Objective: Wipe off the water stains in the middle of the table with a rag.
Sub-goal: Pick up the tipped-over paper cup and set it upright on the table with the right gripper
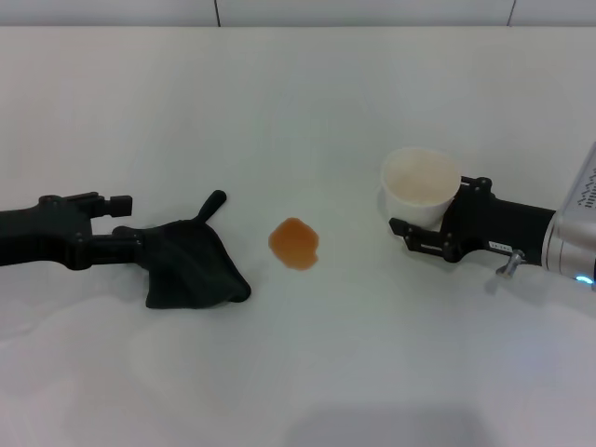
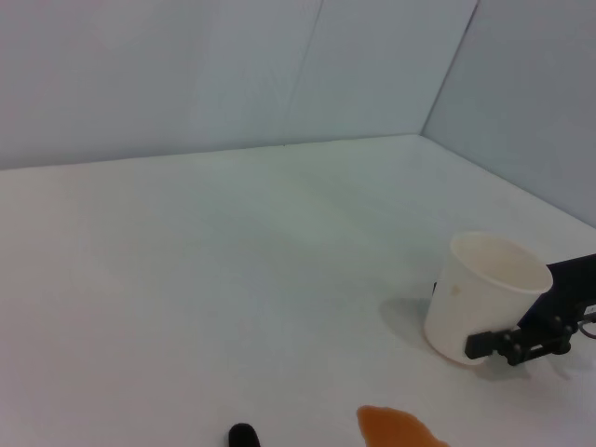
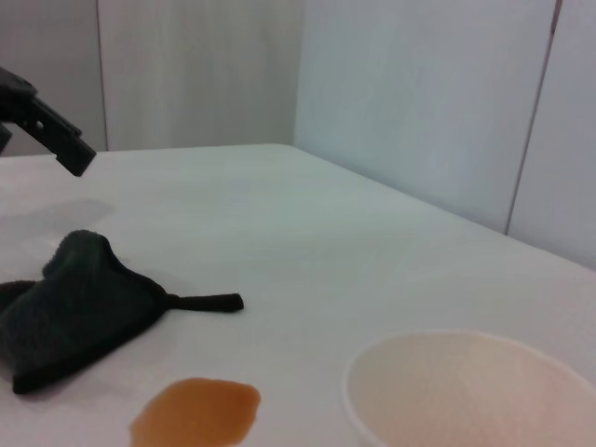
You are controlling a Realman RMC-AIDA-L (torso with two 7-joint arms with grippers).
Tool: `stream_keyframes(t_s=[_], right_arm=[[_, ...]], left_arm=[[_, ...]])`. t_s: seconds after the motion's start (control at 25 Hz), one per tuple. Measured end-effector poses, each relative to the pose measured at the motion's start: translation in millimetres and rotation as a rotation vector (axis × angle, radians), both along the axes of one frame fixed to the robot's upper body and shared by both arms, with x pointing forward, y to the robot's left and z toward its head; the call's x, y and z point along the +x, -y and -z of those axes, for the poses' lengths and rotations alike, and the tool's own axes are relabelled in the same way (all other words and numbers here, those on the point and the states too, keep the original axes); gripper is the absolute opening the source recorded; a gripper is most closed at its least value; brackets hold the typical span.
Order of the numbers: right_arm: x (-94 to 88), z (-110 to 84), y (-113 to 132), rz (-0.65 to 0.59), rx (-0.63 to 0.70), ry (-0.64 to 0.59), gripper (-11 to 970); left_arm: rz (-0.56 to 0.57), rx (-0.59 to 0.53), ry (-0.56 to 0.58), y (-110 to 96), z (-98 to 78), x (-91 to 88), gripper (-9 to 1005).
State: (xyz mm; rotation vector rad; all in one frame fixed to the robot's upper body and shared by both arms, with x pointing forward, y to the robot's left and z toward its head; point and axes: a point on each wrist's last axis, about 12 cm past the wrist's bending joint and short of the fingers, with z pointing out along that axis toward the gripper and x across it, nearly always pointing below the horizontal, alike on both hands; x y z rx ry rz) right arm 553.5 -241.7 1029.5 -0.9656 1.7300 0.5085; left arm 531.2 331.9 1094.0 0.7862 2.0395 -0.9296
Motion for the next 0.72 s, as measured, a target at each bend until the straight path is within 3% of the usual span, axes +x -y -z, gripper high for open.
stream_keyframes(t_s=[0.08, 0.52, 0.72], right_arm=[[-0.3, -0.3, -0.4, -0.002, 0.006, -0.003, 645], [0.8, -1.4, -1.4, -0.003, 0.019, -0.027, 877], [1.3, -2.2, -1.3, -0.001, 0.024, -0.03, 868]], left_arm=[[0.0, 0.001, -0.001, -0.1, 0.1, -0.1, 851], [0.002, 0.001, -0.003, 0.5, 0.0, 0.2, 849], [0.002, 0.001, -0.004, 0.3, 0.1, -0.1, 849]])
